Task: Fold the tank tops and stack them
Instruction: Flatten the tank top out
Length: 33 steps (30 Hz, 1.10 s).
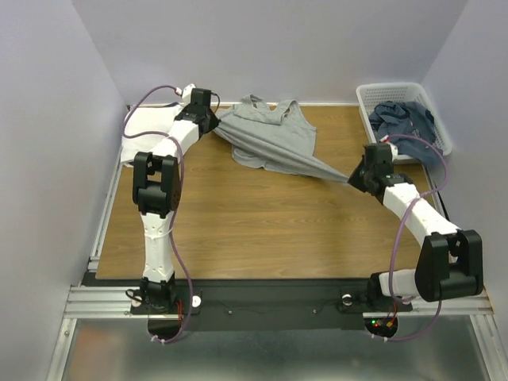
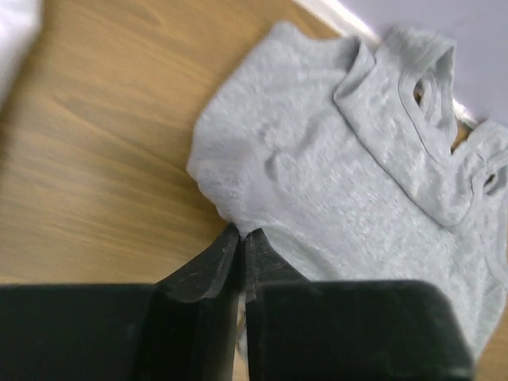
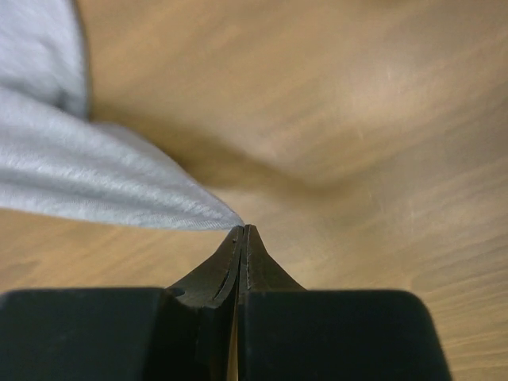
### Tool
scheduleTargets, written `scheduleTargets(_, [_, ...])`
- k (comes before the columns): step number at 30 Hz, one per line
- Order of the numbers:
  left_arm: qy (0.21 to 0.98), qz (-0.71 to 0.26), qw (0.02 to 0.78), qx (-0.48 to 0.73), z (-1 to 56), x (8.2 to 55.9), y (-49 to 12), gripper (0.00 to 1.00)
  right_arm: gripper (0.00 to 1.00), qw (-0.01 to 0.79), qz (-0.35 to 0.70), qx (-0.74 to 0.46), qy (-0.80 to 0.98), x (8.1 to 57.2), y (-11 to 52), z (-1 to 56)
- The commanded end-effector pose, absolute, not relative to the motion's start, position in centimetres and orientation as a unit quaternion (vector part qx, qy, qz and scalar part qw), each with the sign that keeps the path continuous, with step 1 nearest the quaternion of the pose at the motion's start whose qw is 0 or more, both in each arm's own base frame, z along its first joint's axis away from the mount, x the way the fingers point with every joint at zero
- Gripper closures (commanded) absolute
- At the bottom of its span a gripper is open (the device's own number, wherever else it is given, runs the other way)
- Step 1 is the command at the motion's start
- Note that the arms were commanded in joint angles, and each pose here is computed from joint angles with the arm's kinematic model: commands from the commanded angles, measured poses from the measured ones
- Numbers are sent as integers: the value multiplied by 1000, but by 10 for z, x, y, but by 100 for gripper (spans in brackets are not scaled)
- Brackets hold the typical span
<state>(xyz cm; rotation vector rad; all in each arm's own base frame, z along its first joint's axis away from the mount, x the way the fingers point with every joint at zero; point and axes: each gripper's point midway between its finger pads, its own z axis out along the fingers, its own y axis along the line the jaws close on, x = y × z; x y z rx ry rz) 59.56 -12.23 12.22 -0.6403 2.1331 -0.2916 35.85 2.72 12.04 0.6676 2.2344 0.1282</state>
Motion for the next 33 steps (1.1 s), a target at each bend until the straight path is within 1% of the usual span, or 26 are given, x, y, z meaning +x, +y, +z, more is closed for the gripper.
scheduleTargets(1, [875, -141, 408, -221, 109, 560, -141, 70, 100, 371, 75, 278, 883, 349, 33, 89])
scheduleTargets(2, [866, -171, 421, -209, 117, 561, -150, 57, 100, 363, 70, 280, 886, 348, 33, 80])
scheduleTargets(4, [863, -182, 427, -197, 122, 553, -151, 55, 100, 367, 65, 282, 884, 351, 31, 78])
scheduleTargets(6, [867, -200, 417, -185, 121, 546, -159, 53, 100, 369, 64, 283, 883, 357, 31, 80])
scheduleTargets(9, [865, -191, 419, -199, 129, 536, -153, 53, 100, 394, 70, 279, 873, 378, 32, 104])
scheduleTargets(10, [866, -193, 414, -205, 131, 522, -153, 54, 100, 399, 80, 276, 871, 382, 35, 111])
scheduleTargets(11, [858, -173, 423, -235, 131, 517, -144, 57, 99, 412, 90, 273, 865, 390, 37, 125])
scheduleTargets(12, [856, -172, 423, -243, 131, 508, -143, 61, 100, 416, 98, 268, 863, 393, 39, 131])
scheduleTargets(13, [859, -170, 415, -248, 123, 488, -139, 66, 99, 425, 114, 263, 859, 395, 44, 144])
scheduleTargets(14, [850, -178, 425, -253, 126, 486, -139, 70, 100, 434, 123, 260, 854, 397, 47, 157])
scheduleTargets(17, [854, -174, 421, -252, 113, 477, -135, 70, 100, 450, 134, 255, 845, 394, 48, 182])
scheduleTargets(18, [861, -177, 411, -243, 108, 476, -139, 70, 100, 460, 137, 251, 841, 395, 48, 194])
scheduleTargets(20, [872, -185, 393, -227, 100, 478, -149, 66, 100, 471, 144, 248, 834, 388, 49, 211])
scheduleTargets(22, [873, -199, 388, -216, 100, 468, -162, 57, 100, 485, 159, 240, 826, 385, 52, 234])
scheduleTargets(23, [868, -207, 399, -212, 105, 469, -166, 53, 100, 496, 170, 234, 819, 380, 54, 251])
scheduleTargets(24, [868, -210, 399, -208, 106, 466, -170, 52, 100, 505, 180, 229, 813, 378, 57, 264])
scheduleTargets(25, [868, -211, 400, -206, 105, 464, -172, 51, 100, 523, 193, 224, 800, 378, 59, 287])
scheduleTargets(27, [872, -231, 386, -193, 99, 462, -184, 49, 100, 530, 216, 209, 793, 376, 67, 307])
scheduleTargets(28, [874, -234, 381, -191, 92, 465, -189, 49, 100, 540, 228, 199, 785, 376, 70, 327])
scheduleTargets(33, [882, -234, 369, -179, 74, 491, -208, 47, 100, 552, 232, 194, 777, 385, 72, 349])
